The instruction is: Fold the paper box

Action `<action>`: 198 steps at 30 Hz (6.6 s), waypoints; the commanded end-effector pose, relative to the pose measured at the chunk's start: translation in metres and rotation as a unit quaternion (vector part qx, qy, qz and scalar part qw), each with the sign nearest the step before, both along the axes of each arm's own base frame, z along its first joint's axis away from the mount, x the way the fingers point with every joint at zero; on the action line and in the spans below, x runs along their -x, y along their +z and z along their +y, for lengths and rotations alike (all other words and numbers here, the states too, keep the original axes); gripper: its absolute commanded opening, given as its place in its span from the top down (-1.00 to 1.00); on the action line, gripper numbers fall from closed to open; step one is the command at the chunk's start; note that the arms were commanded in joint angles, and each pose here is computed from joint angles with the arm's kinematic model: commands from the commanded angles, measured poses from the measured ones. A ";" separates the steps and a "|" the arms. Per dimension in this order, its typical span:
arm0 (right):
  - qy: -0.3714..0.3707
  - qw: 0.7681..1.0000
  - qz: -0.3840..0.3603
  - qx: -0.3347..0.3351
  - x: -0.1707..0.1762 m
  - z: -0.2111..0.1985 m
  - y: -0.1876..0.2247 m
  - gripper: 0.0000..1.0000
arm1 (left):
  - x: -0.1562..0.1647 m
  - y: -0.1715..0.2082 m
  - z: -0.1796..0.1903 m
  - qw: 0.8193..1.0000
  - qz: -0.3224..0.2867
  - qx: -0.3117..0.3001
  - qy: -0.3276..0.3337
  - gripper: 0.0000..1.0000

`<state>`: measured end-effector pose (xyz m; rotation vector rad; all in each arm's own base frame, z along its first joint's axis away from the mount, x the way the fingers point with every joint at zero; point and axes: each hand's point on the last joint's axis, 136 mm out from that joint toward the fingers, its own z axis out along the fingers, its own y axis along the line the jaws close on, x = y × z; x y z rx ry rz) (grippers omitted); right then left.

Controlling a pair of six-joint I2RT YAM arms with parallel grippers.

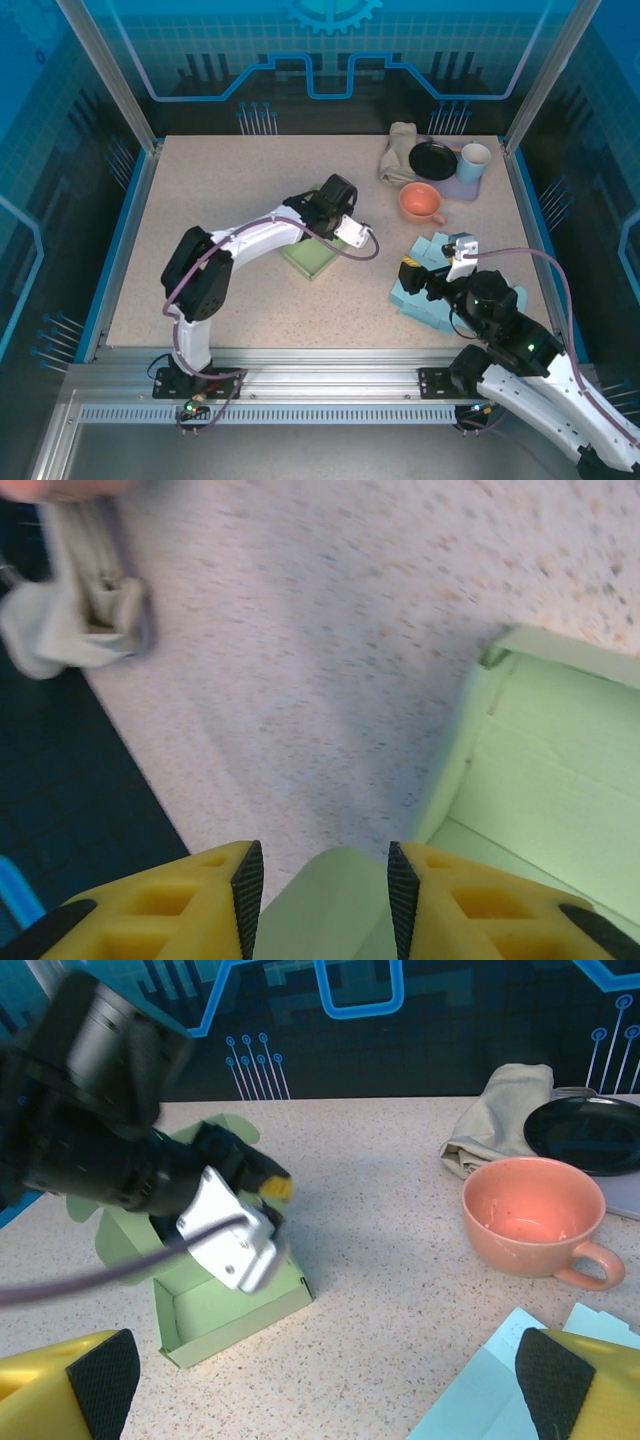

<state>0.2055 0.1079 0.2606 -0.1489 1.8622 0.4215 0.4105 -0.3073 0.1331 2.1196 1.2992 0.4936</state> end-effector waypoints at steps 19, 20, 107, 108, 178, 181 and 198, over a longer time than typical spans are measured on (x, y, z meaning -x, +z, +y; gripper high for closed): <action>-0.006 0.998 0.052 0.033 -0.025 0.017 -0.030 -1.00 | 0.052 0.064 0.126 0.592 0.052 0.571 0.567 0.12; -0.006 0.998 0.055 0.033 -0.026 0.017 -0.031 -1.00 | 0.057 0.057 0.131 0.583 0.057 0.571 0.575 0.12; 0.072 0.872 0.387 -0.290 -0.216 0.078 -0.208 -0.85 | 0.076 -0.027 0.140 0.414 0.174 0.635 0.628 -0.31; 0.069 0.872 0.389 -0.288 -0.215 0.077 -0.210 -0.85 | 0.073 -0.031 0.136 0.413 0.181 0.634 0.628 -0.33; -0.031 0.946 0.316 -0.060 -0.194 0.028 -0.143 -0.96 | 0.001 0.010 0.089 0.759 0.031 0.441 0.478 1.00; -0.029 0.961 0.273 -0.038 -0.199 0.024 -0.126 -0.95 | 0.003 0.022 0.078 0.804 0.027 0.423 0.417 1.00; 0.229 0.955 -0.032 0.186 -0.196 0.065 -0.067 -0.52 | 0.036 0.054 0.058 0.904 0.142 0.354 0.194 1.00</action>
